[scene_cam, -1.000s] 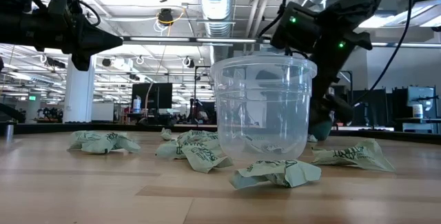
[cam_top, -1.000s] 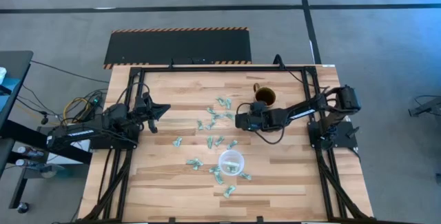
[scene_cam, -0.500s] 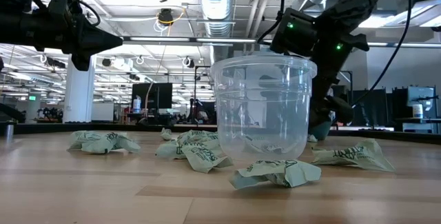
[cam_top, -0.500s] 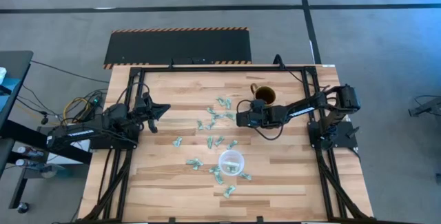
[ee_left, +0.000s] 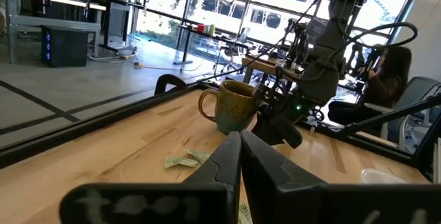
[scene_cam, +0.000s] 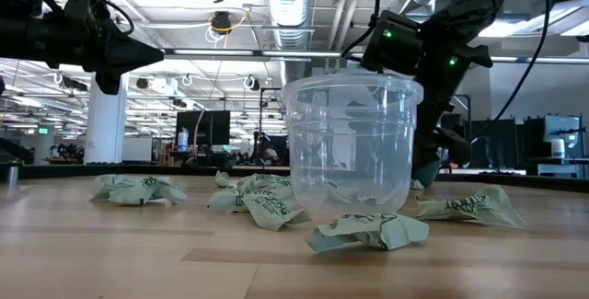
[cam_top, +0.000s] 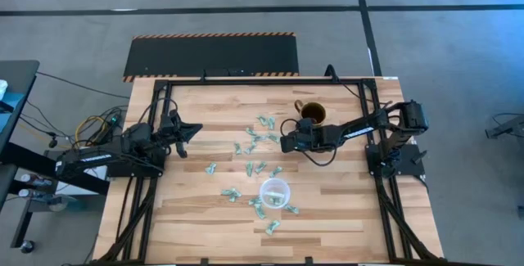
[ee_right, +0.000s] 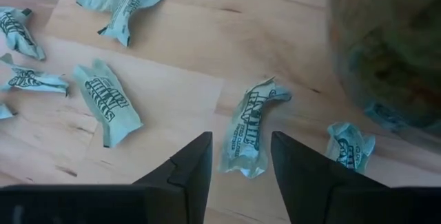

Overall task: Pick and place Stevia / Truvia into bins
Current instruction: Put the green stevia packet into the transparent container

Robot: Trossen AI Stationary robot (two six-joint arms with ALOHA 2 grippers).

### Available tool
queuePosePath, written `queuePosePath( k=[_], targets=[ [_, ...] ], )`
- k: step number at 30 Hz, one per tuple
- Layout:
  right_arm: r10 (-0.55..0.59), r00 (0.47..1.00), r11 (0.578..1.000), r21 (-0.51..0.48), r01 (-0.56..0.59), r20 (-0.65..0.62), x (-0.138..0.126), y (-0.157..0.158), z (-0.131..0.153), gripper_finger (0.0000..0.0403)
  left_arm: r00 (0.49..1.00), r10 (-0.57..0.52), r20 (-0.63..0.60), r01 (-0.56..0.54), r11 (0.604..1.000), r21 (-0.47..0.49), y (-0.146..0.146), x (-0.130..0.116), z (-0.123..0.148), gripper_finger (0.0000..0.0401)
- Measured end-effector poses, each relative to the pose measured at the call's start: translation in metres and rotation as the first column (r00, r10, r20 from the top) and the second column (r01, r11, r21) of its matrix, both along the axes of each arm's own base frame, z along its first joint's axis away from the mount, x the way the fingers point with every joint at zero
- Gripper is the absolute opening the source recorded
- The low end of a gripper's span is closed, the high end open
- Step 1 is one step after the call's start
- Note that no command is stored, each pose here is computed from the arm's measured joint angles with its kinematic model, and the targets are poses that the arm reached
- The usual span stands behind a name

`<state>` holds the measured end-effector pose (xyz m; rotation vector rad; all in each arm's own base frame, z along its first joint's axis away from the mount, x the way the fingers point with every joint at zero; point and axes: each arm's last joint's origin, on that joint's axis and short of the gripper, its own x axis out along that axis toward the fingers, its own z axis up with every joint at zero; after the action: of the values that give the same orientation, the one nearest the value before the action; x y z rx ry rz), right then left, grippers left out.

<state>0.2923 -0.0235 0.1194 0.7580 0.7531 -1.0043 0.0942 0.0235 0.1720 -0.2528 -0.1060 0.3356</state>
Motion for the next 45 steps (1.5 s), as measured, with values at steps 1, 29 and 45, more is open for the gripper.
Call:
queuePosePath(
  k=[1,29,45],
  targets=[
    [-0.002,1.000,1.000,0.001,0.002,0.000,0.000,-0.001,0.000,0.0144,1.000,0.000,0.000,0.000,1.000,0.000,0.000,0.000,0.000,0.0000],
    [0.103,0.990,0.994,-0.035,-0.107,-0.098,-0.004,0.001,-0.002,0.0044,1.000,0.000,0.000,0.000,1.000,-0.001,0.000,0.000,0.000,0.0000],
    [0.159,0.976,0.980,-0.094,-0.173,-0.148,-0.003,0.009,0.000,0.0003,1.000,-0.001,0.006,0.001,1.000,-0.015,0.000,0.000,0.000,0.0000]
  ],
)
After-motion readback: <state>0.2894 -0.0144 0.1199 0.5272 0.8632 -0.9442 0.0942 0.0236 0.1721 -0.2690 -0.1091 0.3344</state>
